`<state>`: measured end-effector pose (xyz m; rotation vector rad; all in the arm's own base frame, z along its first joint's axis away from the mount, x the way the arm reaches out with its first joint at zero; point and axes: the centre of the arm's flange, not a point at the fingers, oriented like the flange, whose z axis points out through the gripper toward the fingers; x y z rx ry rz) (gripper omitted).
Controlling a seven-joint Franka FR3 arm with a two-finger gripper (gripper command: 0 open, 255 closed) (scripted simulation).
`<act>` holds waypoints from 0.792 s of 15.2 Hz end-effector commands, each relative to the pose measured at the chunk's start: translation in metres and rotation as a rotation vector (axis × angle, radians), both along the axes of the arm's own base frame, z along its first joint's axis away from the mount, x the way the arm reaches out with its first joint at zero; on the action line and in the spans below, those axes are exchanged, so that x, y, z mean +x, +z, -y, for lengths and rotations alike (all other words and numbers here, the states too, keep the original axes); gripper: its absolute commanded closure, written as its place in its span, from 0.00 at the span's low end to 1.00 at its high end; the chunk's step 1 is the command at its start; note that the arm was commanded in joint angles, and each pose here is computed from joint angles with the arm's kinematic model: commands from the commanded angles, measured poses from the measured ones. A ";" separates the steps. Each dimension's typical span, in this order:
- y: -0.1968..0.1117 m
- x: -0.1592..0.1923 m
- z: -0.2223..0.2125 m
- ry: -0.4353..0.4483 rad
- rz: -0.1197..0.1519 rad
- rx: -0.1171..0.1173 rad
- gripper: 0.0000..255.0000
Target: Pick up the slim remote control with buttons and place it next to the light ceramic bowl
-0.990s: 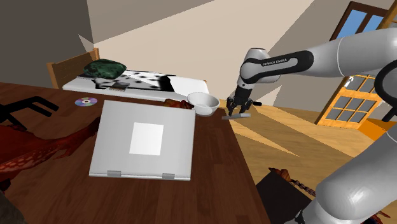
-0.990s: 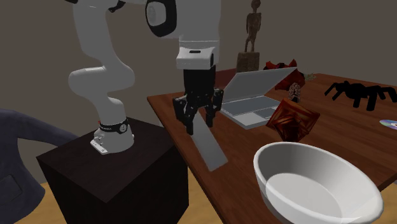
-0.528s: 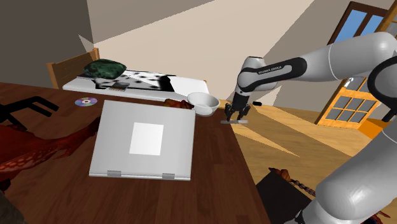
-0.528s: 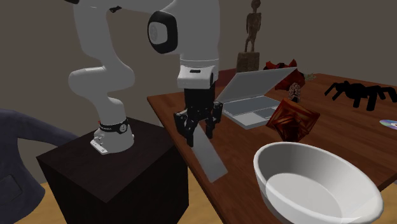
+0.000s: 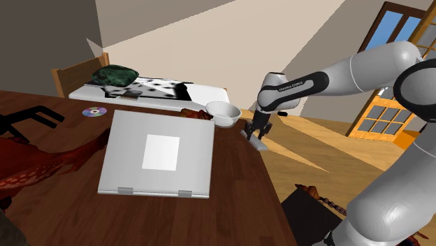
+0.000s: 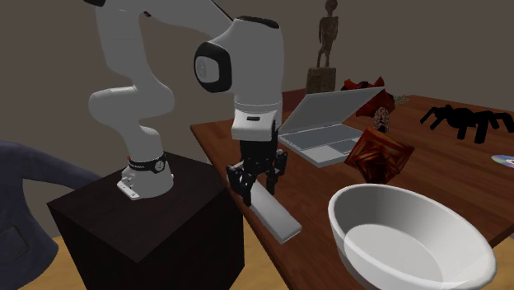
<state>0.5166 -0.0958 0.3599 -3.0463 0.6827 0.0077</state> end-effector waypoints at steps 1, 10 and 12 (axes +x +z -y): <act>-0.011 0.000 0.001 0.000 0.000 0.000 1.00; -0.016 0.000 0.001 0.000 0.000 0.000 0.00; -0.016 0.000 0.001 0.000 0.000 0.000 0.00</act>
